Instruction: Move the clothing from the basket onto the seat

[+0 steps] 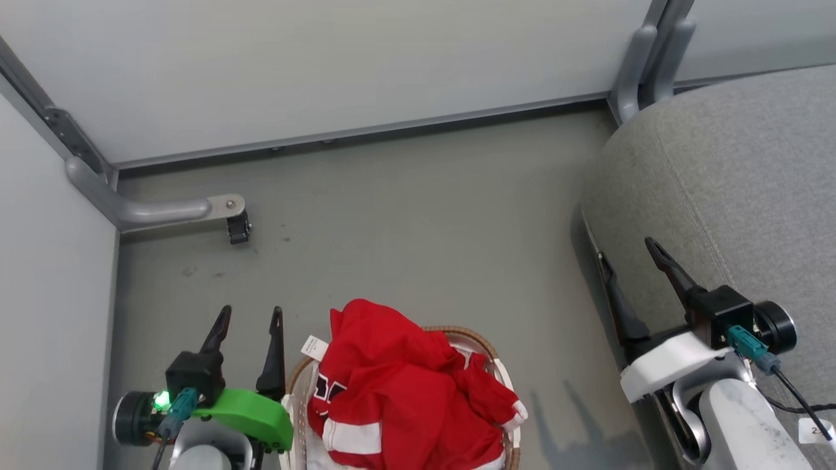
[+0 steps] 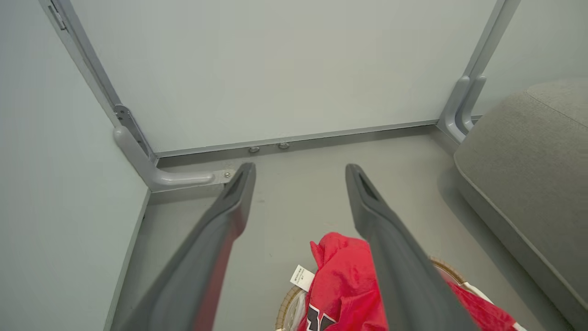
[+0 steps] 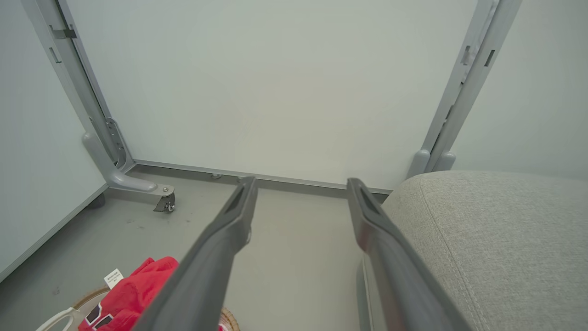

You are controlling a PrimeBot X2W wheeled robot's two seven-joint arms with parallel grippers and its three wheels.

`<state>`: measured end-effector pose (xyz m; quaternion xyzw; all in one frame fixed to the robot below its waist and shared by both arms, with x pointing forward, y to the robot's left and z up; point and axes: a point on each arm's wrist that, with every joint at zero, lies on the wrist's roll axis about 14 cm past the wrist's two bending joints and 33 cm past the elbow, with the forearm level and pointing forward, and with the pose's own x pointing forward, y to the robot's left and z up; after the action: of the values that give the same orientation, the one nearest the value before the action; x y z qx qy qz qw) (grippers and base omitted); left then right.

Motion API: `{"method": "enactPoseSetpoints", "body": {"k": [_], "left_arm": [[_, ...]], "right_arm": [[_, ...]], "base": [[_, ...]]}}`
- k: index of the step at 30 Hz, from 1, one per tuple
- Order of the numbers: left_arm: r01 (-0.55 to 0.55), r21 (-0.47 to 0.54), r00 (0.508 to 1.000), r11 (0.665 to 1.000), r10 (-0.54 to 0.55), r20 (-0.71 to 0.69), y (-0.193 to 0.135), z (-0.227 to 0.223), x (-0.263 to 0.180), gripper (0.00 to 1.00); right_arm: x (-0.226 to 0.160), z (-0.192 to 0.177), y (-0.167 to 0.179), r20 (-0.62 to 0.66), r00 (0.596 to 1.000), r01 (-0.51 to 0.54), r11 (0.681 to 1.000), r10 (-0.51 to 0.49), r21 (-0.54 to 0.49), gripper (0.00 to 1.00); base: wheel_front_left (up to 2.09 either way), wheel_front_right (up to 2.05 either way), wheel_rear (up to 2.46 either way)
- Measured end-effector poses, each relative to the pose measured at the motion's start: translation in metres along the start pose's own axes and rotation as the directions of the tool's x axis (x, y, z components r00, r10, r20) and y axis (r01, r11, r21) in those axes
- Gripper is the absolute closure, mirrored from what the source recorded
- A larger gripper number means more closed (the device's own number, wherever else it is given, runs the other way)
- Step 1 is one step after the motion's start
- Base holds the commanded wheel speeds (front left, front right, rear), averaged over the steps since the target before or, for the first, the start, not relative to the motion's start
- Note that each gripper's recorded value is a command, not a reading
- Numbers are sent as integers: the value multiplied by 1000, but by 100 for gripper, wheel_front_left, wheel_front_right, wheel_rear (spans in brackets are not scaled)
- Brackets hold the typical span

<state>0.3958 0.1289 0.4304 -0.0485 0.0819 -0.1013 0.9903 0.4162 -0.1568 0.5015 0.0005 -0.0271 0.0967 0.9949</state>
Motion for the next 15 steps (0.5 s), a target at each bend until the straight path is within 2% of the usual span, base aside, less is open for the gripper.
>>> {"method": "enactPoseSetpoints", "body": {"k": [9, 15], "left_arm": [[141, -9, 975, 990, -140, -172, -38, -58, 38, 0], [187, -72, 931, 980, -201, -305, -56, -108, 49, 0]], "right_arm": [[26, -24, -8, -42, 999, 1, 1000, -2, -17, 0], [36, -52, -13, -101, 995, 12, 1000, -13, -9, 0]], "base": [[0, 0, 0], [0, 0, 0]]}}
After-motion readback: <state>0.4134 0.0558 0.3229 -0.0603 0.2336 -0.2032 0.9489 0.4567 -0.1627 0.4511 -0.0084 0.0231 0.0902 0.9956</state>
